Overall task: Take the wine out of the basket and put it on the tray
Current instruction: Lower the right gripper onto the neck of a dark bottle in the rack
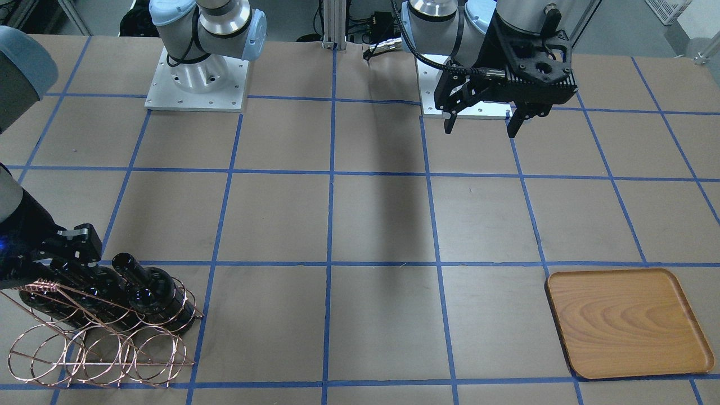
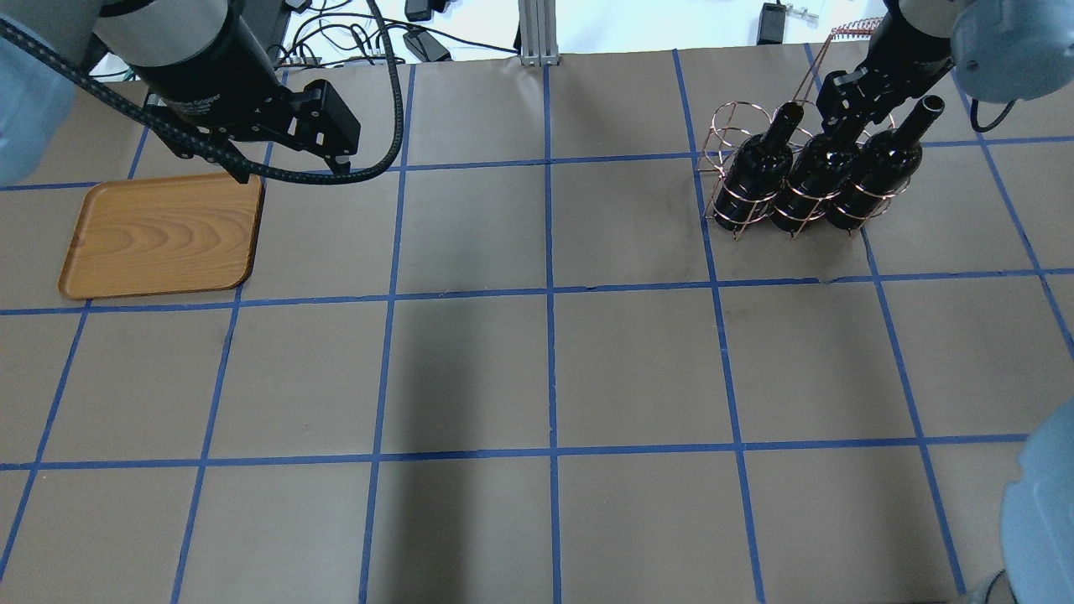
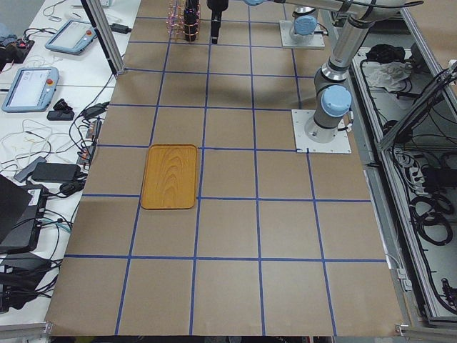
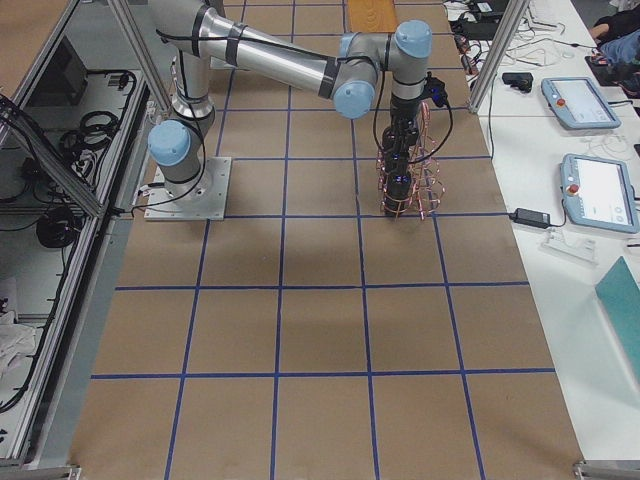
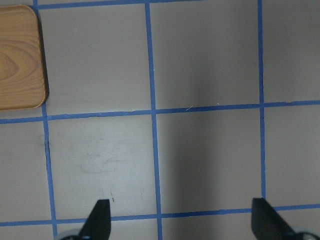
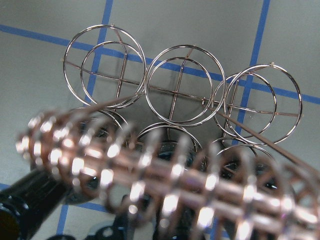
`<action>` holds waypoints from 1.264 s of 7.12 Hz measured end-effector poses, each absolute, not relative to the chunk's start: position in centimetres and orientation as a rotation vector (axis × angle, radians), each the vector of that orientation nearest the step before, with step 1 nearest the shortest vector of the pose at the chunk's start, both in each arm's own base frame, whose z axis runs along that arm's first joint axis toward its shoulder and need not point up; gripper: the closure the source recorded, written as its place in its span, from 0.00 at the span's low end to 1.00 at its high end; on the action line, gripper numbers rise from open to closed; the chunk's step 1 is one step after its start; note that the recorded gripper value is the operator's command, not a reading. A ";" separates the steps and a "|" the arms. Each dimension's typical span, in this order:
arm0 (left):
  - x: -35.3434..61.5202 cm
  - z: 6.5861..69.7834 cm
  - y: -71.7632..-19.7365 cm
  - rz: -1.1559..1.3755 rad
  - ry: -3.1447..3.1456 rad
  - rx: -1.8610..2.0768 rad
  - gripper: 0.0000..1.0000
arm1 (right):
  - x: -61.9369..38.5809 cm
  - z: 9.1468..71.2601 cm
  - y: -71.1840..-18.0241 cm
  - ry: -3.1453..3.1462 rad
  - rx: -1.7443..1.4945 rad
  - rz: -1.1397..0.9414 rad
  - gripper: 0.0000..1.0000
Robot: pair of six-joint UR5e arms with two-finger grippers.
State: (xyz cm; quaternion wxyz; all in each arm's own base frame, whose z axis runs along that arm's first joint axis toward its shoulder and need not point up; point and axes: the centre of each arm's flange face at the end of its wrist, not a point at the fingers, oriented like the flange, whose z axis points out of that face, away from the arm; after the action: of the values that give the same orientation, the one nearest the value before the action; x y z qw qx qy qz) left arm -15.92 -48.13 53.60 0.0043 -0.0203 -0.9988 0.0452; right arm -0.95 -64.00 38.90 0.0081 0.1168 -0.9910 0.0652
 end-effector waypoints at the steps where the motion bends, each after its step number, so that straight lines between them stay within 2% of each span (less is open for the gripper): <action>1: -15.9 53.6 -48.1 0.141 -3.129 -0.064 0.00 | -1.0 38.9 -64.2 -3.094 0.362 0.220 0.34; 5: -15.9 53.6 -48.1 0.141 -3.129 -0.064 0.00 | -1.1 38.7 -64.9 -3.081 0.343 0.275 0.41; 9: -15.9 53.6 -48.1 0.140 -3.129 -0.064 0.00 | -1.1 38.7 -64.8 -3.087 0.336 0.271 0.41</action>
State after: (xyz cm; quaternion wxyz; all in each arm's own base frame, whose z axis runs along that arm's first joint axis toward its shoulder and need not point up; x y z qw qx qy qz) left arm -15.92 -48.11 53.60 0.0043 -0.0204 -0.9988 0.0447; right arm -1.09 -64.83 38.70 0.0125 0.1077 -0.9903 0.0870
